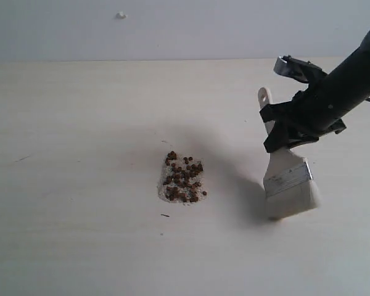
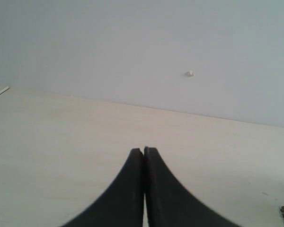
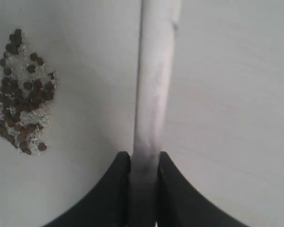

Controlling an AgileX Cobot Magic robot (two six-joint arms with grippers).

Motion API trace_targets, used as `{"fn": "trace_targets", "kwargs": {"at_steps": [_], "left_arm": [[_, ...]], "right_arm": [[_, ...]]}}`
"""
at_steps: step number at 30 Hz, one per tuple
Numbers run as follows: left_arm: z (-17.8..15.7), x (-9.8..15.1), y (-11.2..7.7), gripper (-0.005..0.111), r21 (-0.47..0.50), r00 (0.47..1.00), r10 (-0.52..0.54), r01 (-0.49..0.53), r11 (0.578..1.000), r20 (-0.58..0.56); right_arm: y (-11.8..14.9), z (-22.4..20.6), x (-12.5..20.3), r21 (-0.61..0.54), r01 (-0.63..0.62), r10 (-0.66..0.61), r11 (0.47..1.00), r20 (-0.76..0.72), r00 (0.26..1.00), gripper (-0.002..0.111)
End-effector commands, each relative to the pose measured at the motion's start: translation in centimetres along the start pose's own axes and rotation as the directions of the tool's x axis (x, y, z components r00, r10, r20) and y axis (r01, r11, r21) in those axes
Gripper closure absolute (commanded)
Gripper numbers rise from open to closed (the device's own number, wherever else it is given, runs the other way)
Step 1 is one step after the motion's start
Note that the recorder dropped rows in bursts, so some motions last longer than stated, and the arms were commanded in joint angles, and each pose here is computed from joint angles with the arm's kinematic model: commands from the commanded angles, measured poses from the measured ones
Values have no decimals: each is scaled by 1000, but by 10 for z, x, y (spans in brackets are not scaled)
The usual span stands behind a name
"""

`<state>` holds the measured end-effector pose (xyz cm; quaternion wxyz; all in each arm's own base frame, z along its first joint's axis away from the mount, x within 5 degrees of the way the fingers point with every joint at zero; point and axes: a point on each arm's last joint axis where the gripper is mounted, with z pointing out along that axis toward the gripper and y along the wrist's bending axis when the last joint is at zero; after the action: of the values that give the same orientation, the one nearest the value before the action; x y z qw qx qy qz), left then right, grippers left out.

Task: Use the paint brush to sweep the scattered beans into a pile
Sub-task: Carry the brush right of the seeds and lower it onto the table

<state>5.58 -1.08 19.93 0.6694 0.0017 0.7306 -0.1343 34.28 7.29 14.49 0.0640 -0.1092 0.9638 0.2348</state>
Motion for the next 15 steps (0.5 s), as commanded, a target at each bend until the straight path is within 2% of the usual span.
{"fn": "trace_targets", "kwargs": {"at_steps": [1,8,11,15], "left_arm": [[-1,-1,-1,107,11,1000,2,-2,1000,8],[-1,-1,-1,107,11,1000,2,-2,1000,8],[-1,-1,-1,107,11,1000,2,-2,1000,8],[-1,-1,-1,107,11,1000,2,-2,1000,8]], "right_arm": [[-11,19,1,-16,-32,31,999,-42,999,108],[-17,22,-4,34,-31,30,999,13,999,106],[-20,22,-5,66,-10,8,998,24,1000,93],[-20,21,-6,76,-8,5,997,37,999,66]]}}
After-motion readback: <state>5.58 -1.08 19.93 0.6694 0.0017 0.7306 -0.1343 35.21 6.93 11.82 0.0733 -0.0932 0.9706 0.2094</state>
